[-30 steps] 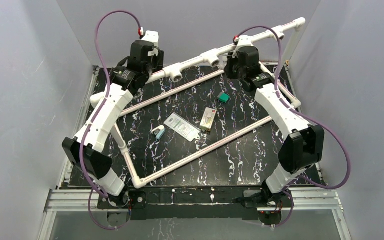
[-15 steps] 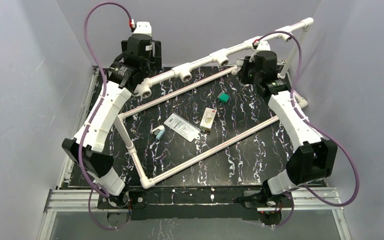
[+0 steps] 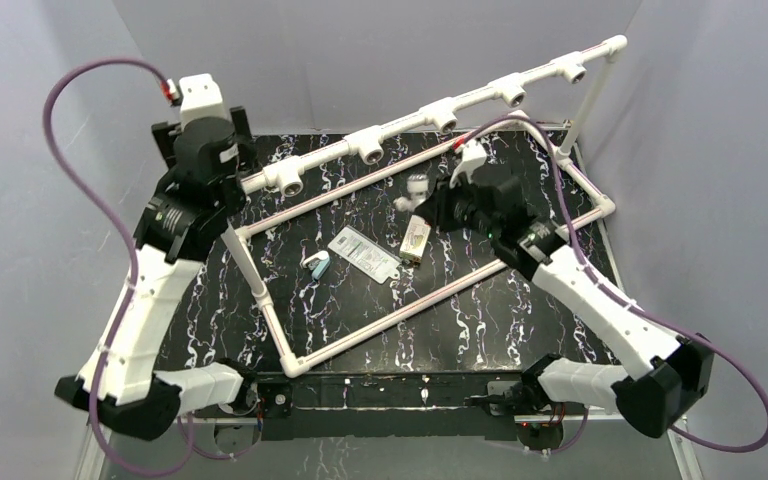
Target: Install the water faucets
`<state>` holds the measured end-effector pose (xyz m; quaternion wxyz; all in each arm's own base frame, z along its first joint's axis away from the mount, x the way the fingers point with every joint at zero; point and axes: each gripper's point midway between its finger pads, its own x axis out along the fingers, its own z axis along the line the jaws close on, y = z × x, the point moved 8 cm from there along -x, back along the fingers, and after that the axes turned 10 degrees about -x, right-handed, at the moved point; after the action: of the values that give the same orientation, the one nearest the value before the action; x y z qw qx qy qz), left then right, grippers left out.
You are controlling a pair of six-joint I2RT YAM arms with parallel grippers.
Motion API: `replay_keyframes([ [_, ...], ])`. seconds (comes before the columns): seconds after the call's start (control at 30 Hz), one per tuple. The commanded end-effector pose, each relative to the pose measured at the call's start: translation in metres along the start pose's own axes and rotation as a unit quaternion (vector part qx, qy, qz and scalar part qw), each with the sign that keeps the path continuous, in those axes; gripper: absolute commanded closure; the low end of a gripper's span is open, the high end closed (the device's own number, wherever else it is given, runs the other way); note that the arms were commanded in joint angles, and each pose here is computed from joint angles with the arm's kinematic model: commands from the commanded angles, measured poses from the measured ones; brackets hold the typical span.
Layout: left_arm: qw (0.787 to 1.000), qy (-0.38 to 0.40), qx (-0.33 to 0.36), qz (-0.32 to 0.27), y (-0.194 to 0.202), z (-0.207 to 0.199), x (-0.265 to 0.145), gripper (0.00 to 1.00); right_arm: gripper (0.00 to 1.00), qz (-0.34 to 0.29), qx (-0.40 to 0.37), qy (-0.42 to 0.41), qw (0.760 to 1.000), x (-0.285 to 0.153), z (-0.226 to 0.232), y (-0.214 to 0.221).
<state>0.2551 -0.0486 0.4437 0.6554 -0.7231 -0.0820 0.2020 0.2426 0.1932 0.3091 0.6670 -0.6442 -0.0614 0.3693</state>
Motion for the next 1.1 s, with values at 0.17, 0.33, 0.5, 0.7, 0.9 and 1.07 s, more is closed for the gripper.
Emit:
replay_keyframes([
  [0.17,0.992,-0.122,0.007,-0.027,0.033,0.044,-0.01,0.23,0.99,-0.141,-0.029,-0.123,0.982,-0.032,0.101,0.015],
  [0.33,0.991,-0.132,0.015,-0.013,0.052,0.045,-0.006,0.23,0.99,-0.206,-0.08,-0.137,0.966,-0.047,0.149,0.02],
  [0.5,0.996,-0.094,-0.002,0.009,0.076,0.035,0.0,0.23,0.99,-0.254,-0.126,-0.139,0.949,-0.049,0.174,0.014],
  [0.7,0.996,-0.082,-0.015,0.012,0.089,0.018,0.016,0.23,0.99,-0.318,-0.176,-0.129,0.923,-0.05,0.192,0.002],
  [0.9,0.997,-0.063,-0.048,-0.01,0.063,-0.004,0.027,0.23,0.99,-0.327,-0.186,-0.138,0.916,-0.047,0.2,-0.001],
  [1.07,0.994,-0.067,-0.068,-0.046,0.031,-0.01,0.03,0.23,0.99,-0.324,-0.188,-0.136,0.917,-0.046,0.201,0.0],
])
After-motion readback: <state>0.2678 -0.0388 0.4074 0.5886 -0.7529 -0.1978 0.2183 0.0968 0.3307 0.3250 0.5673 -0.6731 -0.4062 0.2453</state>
